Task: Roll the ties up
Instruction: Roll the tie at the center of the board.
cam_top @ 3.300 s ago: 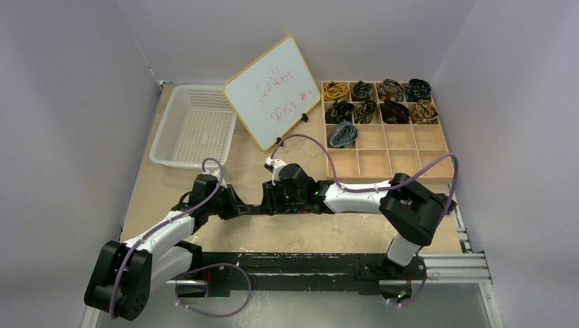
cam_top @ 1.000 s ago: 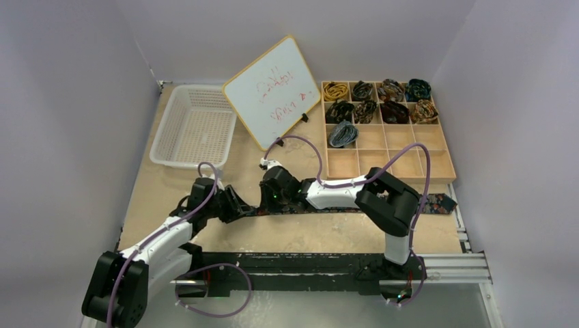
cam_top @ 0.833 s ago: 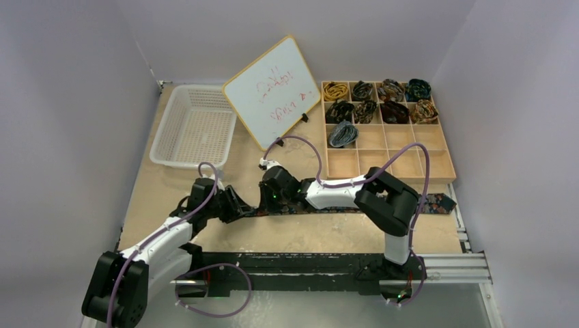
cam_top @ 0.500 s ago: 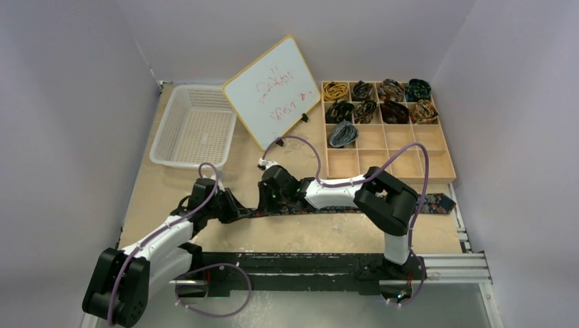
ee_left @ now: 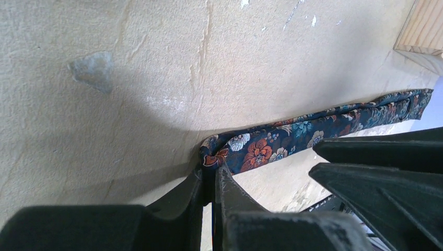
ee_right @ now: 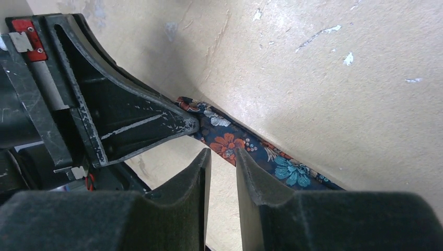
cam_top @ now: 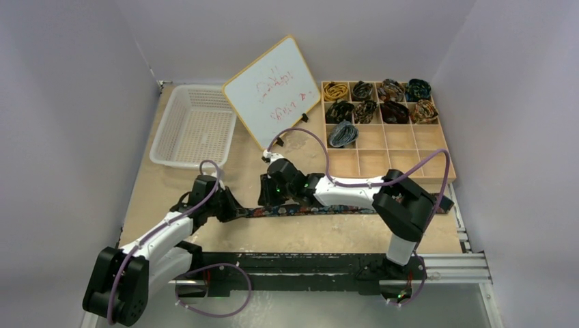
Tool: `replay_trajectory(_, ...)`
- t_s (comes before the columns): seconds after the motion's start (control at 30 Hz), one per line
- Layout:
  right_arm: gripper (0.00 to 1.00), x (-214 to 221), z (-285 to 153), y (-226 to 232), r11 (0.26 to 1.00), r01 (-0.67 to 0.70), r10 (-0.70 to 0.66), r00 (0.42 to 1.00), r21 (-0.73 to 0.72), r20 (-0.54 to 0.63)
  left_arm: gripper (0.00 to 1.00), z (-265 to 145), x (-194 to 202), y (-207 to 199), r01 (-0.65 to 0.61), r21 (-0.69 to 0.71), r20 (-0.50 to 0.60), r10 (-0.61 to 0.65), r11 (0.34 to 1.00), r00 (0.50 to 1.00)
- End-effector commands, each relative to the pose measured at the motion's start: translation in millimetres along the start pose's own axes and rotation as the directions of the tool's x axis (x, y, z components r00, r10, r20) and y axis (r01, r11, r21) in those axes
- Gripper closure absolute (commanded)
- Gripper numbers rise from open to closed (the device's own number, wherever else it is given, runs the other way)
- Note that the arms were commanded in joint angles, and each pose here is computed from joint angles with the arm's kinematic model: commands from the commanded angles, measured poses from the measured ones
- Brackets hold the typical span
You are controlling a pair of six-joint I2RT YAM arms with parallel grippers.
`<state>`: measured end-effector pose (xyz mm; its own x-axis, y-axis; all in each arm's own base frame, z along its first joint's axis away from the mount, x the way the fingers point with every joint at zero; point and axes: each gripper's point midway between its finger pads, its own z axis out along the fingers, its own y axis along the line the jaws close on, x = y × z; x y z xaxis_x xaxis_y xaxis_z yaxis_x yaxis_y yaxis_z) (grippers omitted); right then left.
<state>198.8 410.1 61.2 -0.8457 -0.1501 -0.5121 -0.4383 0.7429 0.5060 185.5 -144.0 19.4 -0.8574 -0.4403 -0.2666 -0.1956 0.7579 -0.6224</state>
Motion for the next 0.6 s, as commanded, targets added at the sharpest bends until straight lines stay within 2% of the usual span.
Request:
replay_trajectory(0.0,0.75,7.7,-5.5,-15.5,0.998,-0.038,0.038,0.999,0.059,-0.008,1.00,-5.1,-14.6,-8.6,-0.037,-0.009,0.038,0.037,0.999,0.999)
replay_trajectory(0.2,0.88,24.0,7.6,-30.3,0.995,-0.053,0.056,0.998,0.085,-0.033,1.00,-11.7,-22.4,-15.7,-0.051,-0.009,0.060,0.052,0.999,0.997)
replay_trajectory(0.4,0.91,37.2,15.9,-48.7,0.982,-0.093,0.104,0.993,0.167,-0.060,1.00,-16.8,-30.6,-12.7,-0.081,-0.064,0.074,0.086,0.995,0.994)
replay_trajectory(0.57,0.92,42.4,17.1,-49.2,0.979,-0.116,0.130,0.989,0.167,-0.075,1.00,-27.2,-45.2,-22.9,-0.107,-0.089,0.110,0.117,0.990,0.987)
